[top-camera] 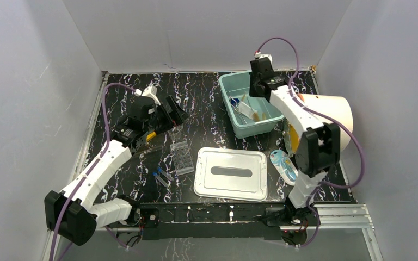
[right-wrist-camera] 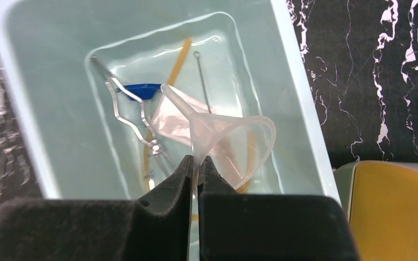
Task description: Organize the chemistry lab equipment
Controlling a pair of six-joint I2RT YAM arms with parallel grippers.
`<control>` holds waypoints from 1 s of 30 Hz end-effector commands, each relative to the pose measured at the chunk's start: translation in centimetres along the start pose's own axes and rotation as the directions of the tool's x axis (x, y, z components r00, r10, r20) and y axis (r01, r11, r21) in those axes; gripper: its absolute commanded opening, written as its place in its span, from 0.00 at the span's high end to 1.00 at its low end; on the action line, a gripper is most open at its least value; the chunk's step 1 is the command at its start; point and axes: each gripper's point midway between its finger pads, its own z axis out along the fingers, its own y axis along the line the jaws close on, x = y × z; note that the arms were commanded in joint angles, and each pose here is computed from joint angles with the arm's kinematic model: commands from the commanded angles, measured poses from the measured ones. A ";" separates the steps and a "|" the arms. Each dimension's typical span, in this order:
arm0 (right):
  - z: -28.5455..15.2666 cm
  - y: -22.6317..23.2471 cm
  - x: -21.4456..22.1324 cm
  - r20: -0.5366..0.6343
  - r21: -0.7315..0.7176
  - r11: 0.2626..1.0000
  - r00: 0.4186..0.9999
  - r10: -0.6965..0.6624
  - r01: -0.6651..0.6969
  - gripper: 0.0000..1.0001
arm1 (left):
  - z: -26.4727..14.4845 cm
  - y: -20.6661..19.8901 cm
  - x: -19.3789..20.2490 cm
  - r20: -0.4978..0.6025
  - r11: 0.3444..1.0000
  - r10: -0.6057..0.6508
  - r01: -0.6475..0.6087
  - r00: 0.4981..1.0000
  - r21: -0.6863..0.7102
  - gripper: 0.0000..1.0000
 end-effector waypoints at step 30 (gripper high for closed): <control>12.5 -1.4 3.6 -0.048 0.245 0.953 0.979 0.196 -0.178 0.85 | -1.7 2.6 -1.9 0.080 0.985 0.046 -0.032 0.996 -0.169 0.02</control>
